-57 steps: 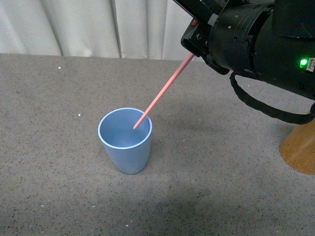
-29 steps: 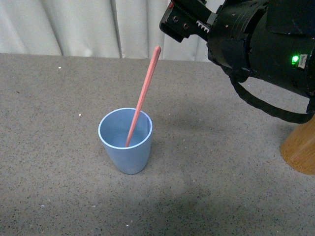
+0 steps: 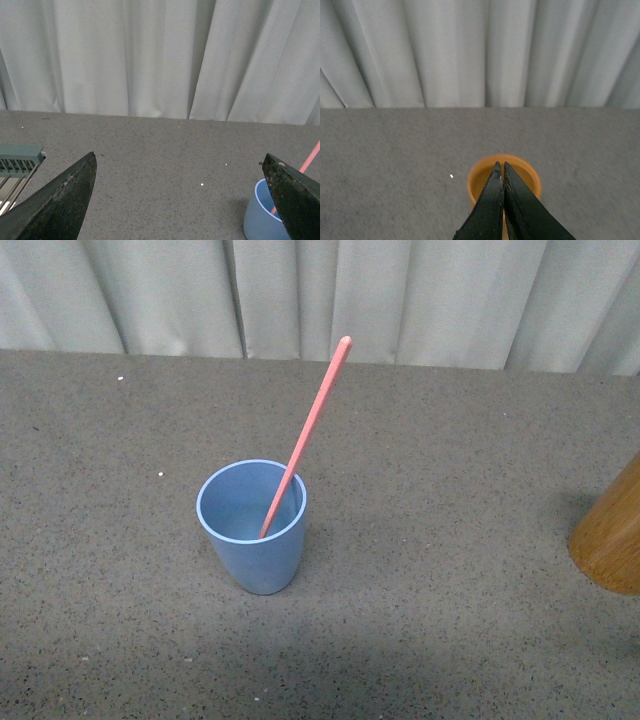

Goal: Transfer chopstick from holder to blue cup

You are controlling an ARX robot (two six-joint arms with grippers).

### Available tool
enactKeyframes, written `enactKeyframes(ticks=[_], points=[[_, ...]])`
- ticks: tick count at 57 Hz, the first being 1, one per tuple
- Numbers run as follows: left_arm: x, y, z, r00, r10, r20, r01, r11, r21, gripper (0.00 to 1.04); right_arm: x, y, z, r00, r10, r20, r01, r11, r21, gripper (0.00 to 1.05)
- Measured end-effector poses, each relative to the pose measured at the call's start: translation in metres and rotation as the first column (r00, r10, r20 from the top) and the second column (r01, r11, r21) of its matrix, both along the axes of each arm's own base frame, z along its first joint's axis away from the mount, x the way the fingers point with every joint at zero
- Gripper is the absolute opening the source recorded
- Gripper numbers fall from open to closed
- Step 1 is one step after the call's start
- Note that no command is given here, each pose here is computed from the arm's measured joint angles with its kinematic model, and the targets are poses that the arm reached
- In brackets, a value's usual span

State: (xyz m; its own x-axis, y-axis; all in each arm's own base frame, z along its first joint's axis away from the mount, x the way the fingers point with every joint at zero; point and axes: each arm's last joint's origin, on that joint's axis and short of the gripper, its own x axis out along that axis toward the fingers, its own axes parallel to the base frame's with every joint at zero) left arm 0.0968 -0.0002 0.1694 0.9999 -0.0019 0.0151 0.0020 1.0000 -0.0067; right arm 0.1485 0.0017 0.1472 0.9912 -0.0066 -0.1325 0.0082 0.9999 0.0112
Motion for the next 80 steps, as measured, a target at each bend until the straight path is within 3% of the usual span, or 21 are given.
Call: enactKeyframes(ticks=[12, 30, 38, 60, 80], points=[[0.000, 0.000, 0.000, 1.000, 0.002, 0.000, -0.002, 1.000, 0.000, 0.98, -0.047, -0.001, 0.015, 0.995, 0.012, 0.098, -0.012, 1.000, -0.007, 0.01], [0.000, 0.000, 0.000, 1.000, 0.001, 0.000, -0.001, 1.000, 0.000, 0.98, -0.051, -0.001, 0.017, 0.991, 0.012, 0.133, -0.011, 1.000, -0.010, 0.01], [0.000, 0.000, 0.000, 1.000, 0.000, 0.000, 0.000, 1.000, 0.000, 0.98, -0.051, -0.001, 0.017, 0.991, 0.012, 0.133, -0.010, 1.000, -0.010, 0.30], [0.000, 0.000, 0.000, 1.000, 0.000, 0.000, 0.000, 1.000, 0.000, 0.98, -0.051, -0.001, 0.017, 0.991, 0.012, 0.133, -0.010, 1.000, -0.009, 0.96], [0.000, 0.000, 0.000, 1.000, 0.000, 0.000, 0.000, 1.000, 0.000, 0.98, -0.051, -0.001, 0.017, 0.991, 0.012, 0.133, -0.010, 1.000, -0.009, 0.95]])
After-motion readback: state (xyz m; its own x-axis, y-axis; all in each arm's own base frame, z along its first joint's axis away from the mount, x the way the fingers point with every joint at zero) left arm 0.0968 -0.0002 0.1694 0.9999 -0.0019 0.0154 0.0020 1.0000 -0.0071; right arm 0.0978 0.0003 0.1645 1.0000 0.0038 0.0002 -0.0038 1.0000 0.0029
